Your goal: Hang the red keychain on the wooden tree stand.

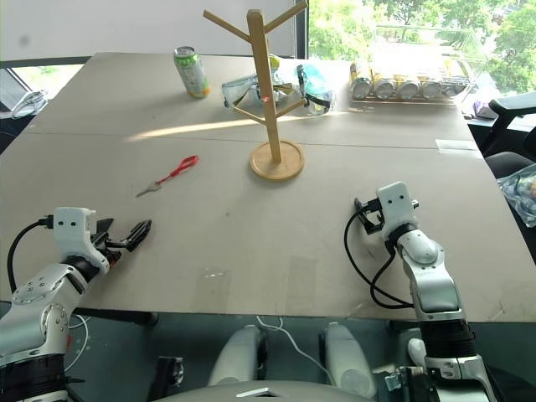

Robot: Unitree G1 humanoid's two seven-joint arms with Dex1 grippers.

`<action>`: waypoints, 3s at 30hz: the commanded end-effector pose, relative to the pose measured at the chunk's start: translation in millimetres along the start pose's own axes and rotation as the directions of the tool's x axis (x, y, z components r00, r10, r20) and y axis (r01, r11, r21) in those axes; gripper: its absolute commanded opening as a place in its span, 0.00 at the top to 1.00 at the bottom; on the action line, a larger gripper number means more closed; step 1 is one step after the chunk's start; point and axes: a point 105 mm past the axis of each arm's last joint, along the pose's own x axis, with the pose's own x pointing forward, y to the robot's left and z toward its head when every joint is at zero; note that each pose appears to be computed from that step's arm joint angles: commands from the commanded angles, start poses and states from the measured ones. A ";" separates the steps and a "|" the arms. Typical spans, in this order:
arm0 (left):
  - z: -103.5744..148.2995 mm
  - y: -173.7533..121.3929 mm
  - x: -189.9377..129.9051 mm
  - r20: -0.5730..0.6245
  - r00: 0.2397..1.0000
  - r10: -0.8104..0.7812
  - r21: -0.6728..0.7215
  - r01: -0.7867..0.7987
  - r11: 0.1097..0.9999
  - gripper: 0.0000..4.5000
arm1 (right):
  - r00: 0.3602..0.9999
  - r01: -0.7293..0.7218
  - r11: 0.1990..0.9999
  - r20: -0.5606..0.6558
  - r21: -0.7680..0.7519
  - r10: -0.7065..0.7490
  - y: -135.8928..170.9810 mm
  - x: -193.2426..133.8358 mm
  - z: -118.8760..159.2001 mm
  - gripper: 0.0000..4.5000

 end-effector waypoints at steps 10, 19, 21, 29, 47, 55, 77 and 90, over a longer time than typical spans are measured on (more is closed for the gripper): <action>71.2 3.4 0.5 0.034 0.973 -0.229 0.050 0.227 0.973 0.00 | 0.927 -0.338 0.941 0.163 -0.034 0.339 31.2 6.3 65.7 0.01; 90.6 13.9 60.2 -0.073 0.948 -0.309 0.186 0.317 0.930 0.00 | 0.627 -0.756 0.653 0.238 -0.044 0.742 86.6 -10.4 133.5 0.01; 88.6 8.5 70.0 -0.102 0.931 -0.350 0.187 0.363 0.913 0.00 | 0.571 -0.801 0.597 0.241 -0.046 0.785 96.4 -17.5 140.6 0.01; 89.2 -8.1 95.8 -0.182 0.900 -0.397 0.229 0.431 0.873 0.00 | 0.473 -0.870 0.491 0.195 -0.053 0.859 112.4 -41.3 141.6 0.01; 77.8 -37.6 119.7 -0.186 0.900 -0.395 0.187 0.427 0.885 0.47 | 0.547 -0.823 0.567 0.210 -0.045 0.810 102.4 -45.2 150.1 0.00; 71.7 -41.4 124.2 -0.202 0.906 -0.371 0.180 0.407 0.896 0.98 | 0.552 -0.819 0.572 0.214 -0.042 0.806 102.8 -47.3 152.8 0.00; 151.3 -69.1 67.8 0.125 0.663 -0.738 0.040 0.740 0.672 0.98 | 0.608 -0.761 0.643 0.255 -0.084 0.752 103.6 -52.7 158.0 0.00; 179.8 -119.4 -12.1 0.251 0.601 -0.759 0.144 0.752 0.644 0.98 | 0.626 -0.715 0.696 0.379 -0.071 0.682 89.6 -61.4 183.2 0.00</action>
